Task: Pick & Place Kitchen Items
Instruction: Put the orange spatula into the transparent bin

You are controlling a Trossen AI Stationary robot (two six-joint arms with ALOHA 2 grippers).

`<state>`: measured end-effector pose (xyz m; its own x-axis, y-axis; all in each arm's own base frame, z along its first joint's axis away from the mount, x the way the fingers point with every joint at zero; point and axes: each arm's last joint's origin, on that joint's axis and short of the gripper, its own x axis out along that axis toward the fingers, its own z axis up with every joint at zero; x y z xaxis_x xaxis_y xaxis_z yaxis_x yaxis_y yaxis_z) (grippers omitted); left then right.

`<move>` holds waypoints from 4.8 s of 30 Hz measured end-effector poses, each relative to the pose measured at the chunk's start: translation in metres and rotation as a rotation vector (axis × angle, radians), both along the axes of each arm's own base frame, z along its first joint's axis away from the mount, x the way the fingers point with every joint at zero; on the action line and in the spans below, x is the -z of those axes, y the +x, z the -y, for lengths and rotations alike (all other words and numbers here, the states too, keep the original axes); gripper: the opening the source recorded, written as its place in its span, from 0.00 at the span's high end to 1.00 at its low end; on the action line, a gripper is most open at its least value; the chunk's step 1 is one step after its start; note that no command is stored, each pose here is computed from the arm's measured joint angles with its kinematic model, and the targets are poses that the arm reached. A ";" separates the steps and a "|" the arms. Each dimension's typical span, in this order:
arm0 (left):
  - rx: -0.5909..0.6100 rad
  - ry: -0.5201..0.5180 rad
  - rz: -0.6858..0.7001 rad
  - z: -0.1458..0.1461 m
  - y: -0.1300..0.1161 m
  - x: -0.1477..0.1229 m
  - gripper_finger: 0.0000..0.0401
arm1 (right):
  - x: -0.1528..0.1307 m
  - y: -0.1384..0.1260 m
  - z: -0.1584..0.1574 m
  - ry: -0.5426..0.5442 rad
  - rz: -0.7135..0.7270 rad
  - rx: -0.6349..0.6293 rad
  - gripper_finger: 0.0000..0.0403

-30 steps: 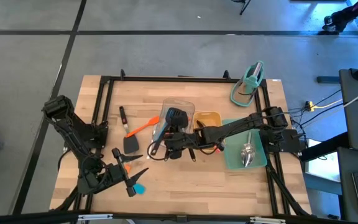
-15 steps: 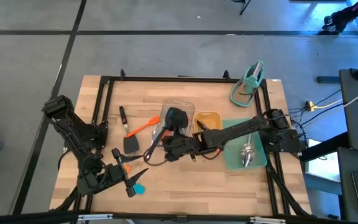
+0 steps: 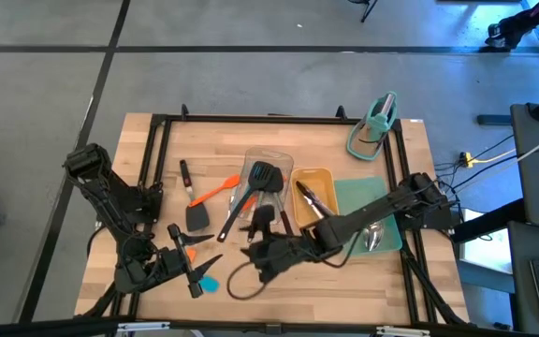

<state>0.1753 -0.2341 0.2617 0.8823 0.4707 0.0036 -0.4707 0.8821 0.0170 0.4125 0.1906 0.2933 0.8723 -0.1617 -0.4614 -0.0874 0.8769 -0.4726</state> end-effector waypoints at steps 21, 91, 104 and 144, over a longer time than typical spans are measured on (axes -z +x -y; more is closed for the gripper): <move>-0.095 0.033 -0.021 -0.016 0.019 0.000 0.40 | 0.002 -0.027 -0.056 0.354 -0.107 -0.281 0.35; -0.019 -0.259 -0.374 -0.065 -0.028 0.072 0.40 | 0.142 -0.130 -0.114 0.646 0.433 -0.112 0.35; -0.369 -0.185 -0.743 -0.136 -0.003 0.078 0.40 | 0.141 -0.130 -0.114 0.626 0.435 -0.117 0.35; -0.215 -0.340 -0.297 -0.212 -0.047 0.150 0.41 | 0.137 -0.132 -0.116 0.602 0.423 -0.127 0.35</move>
